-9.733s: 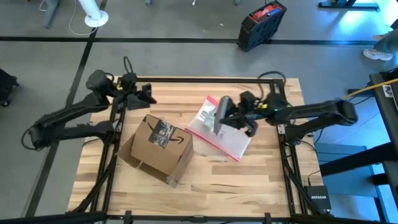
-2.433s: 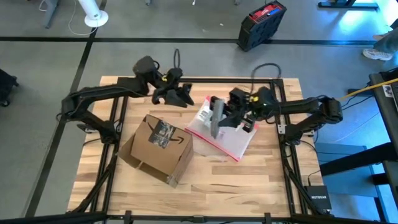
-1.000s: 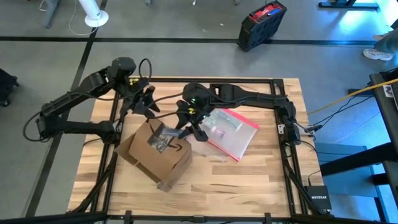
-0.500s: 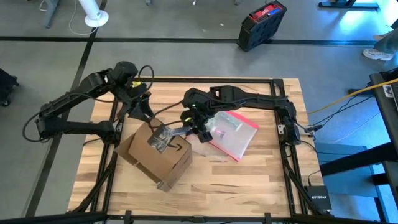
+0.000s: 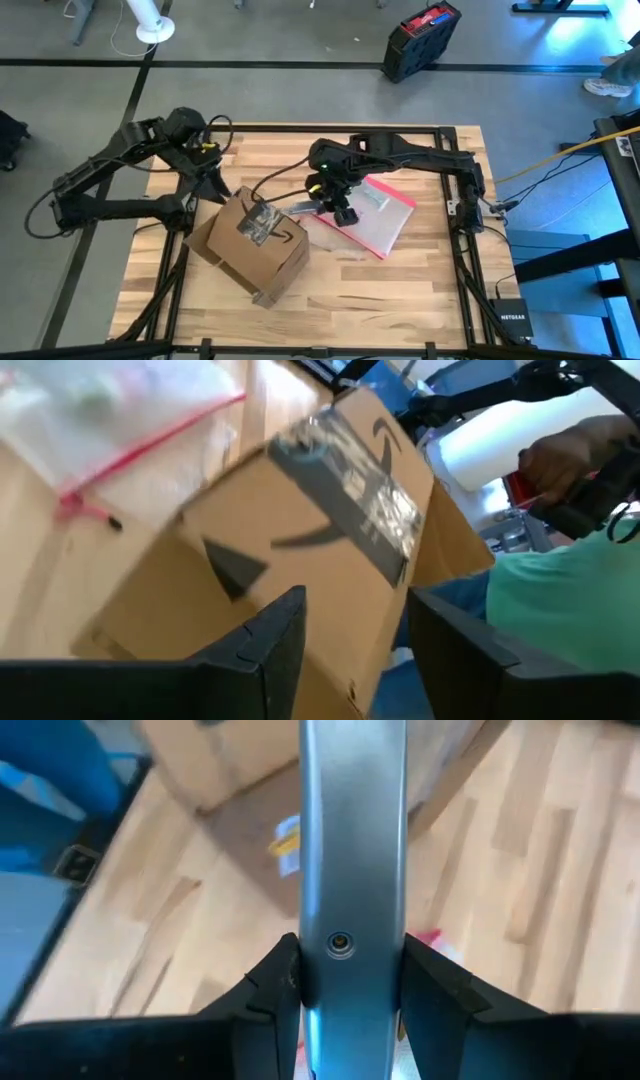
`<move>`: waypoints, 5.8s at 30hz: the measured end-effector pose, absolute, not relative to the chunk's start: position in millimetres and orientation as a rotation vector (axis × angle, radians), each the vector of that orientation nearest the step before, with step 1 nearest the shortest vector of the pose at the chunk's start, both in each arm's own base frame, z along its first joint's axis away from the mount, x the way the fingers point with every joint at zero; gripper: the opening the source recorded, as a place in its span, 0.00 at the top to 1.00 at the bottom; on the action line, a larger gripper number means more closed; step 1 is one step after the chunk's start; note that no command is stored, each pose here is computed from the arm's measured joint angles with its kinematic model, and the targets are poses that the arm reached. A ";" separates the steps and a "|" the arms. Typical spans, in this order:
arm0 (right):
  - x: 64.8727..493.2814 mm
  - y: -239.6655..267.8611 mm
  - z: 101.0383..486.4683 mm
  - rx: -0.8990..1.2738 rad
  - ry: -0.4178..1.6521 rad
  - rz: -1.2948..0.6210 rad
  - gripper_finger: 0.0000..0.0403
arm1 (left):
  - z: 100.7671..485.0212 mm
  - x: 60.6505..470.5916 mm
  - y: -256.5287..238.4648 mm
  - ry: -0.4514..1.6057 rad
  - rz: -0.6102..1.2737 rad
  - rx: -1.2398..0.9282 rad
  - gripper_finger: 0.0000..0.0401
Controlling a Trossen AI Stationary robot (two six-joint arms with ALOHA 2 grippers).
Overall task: Unpack boxes
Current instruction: Break down the cardboard box with the gray cutter until it is fully flat
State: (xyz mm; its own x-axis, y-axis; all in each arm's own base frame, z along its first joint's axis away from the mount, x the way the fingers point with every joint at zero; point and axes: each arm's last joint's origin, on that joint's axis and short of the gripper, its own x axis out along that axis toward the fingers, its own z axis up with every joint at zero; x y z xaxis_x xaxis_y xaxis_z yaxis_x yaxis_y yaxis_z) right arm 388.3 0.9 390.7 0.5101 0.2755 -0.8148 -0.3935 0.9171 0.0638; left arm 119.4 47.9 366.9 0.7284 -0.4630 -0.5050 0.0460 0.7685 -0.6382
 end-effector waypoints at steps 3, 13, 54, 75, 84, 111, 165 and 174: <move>380.1 3.6 396.2 -0.075 0.960 0.452 0.67 | 365.3 115.9 45.3 0.740 -0.300 -0.700 0.59; 367.0 43.5 383.9 -0.013 1.089 0.646 0.67 | 357.7 125.5 50.6 0.797 -0.327 -0.762 0.59; 366.5 45.5 412.3 -0.429 0.819 0.523 0.67 | 327.9 235.6 104.0 0.561 -0.330 -0.665 0.59; 387.1 74.6 419.2 -1.144 0.655 0.294 0.67 | 327.6 235.1 103.9 0.574 -0.313 -0.698 0.59; 385.0 83.1 411.1 -1.023 0.641 0.482 0.67 | 327.7 235.2 103.9 0.572 -0.313 -0.692 0.59; 382.4 85.1 400.9 -0.923 0.733 0.531 0.51 | 327.8 235.1 103.9 0.567 -0.321 -0.664 0.59; 387.9 66.6 404.6 0.244 0.993 0.293 0.51 | 376.7 236.2 25.1 0.504 -0.425 0.067 0.59; 387.3 60.8 403.3 0.222 1.006 0.247 0.51 | 377.0 238.3 16.4 0.495 -0.415 0.171 0.59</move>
